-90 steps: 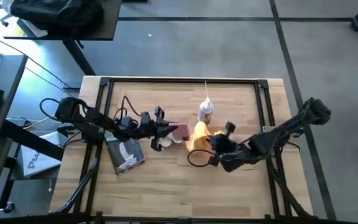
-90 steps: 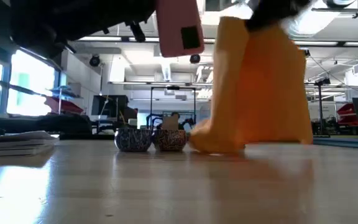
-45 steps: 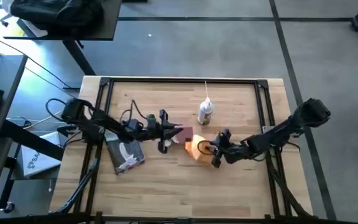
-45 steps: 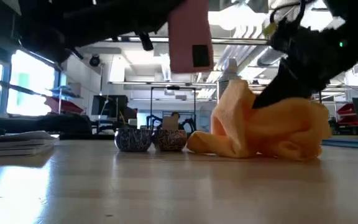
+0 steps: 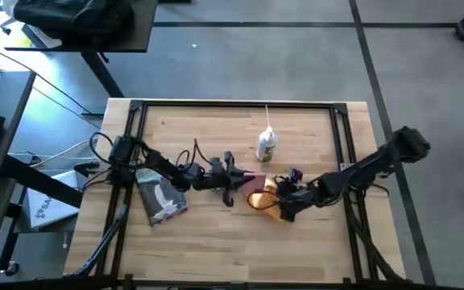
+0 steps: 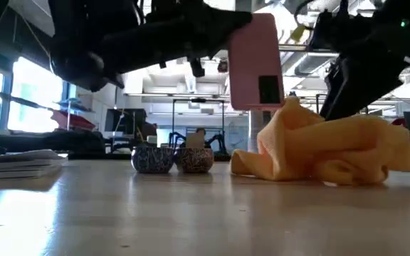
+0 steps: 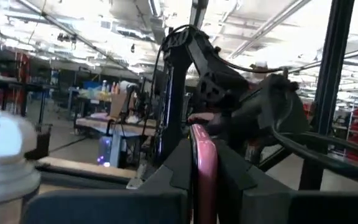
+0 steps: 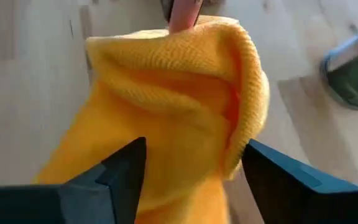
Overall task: Apply microfiber cloth
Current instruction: Wipe the cellphone with the microfiber cloth
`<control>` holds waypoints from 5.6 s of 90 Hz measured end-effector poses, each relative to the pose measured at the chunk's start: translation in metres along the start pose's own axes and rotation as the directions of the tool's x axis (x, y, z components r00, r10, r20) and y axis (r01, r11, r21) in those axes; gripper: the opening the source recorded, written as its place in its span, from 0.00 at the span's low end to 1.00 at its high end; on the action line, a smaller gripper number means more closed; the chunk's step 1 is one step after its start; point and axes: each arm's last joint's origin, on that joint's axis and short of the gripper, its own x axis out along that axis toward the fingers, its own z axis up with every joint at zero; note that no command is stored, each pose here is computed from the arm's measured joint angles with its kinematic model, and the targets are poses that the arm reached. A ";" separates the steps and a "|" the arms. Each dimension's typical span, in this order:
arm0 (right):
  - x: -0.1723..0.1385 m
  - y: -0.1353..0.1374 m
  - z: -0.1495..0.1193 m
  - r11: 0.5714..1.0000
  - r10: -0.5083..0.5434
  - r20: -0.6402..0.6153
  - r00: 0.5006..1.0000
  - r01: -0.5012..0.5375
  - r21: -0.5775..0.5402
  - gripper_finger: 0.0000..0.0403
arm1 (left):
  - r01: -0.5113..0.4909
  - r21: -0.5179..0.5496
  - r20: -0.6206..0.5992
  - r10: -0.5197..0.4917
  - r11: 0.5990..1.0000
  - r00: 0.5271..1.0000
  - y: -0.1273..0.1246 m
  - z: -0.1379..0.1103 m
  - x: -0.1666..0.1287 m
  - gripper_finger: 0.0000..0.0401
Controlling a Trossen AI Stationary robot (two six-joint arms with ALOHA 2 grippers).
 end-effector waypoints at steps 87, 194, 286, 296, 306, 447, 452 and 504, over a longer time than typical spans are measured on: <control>0.063 0.000 -0.047 0.992 -0.015 0.436 0.900 -0.042 0.121 0.58 | 0.024 0.099 -0.075 -0.017 0.995 0.997 -0.002 -0.007 0.001 0.03; 0.073 -0.004 -0.022 0.994 0.084 0.627 0.774 -0.110 0.002 0.04 | 0.144 0.175 -0.162 -0.116 0.974 0.980 -0.004 -0.015 0.000 0.07; 0.065 -0.004 -0.016 0.993 0.097 0.656 0.749 -0.116 -0.014 0.02 | 0.134 0.111 -0.331 -0.091 0.985 0.939 -0.001 -0.033 -0.010 0.36; 0.066 -0.004 -0.016 0.993 0.101 0.655 0.749 -0.116 -0.020 0.04 | 0.104 0.147 -0.327 -0.051 0.984 0.944 0.001 -0.033 -0.010 0.29; 0.066 -0.004 -0.017 0.994 0.099 0.649 0.754 -0.112 -0.023 0.09 | 0.116 0.190 -0.330 -0.048 0.975 0.943 0.000 -0.033 -0.010 0.14; -0.032 -0.015 0.083 0.870 -0.142 0.536 0.832 0.363 -0.334 0.00 | -0.152 -0.199 -0.487 0.037 0.968 0.873 0.006 -0.004 -0.005 0.02; -0.026 -0.017 0.088 0.859 -0.158 0.529 0.834 0.380 -0.343 0.00 | -0.150 -0.208 -0.483 0.032 0.967 0.875 0.005 -0.002 -0.002 0.02; -0.032 -0.014 0.092 0.776 -0.139 0.510 0.849 0.413 -0.477 0.00 | -0.088 -0.221 -0.457 -0.023 0.971 0.889 -0.015 0.006 0.001 0.02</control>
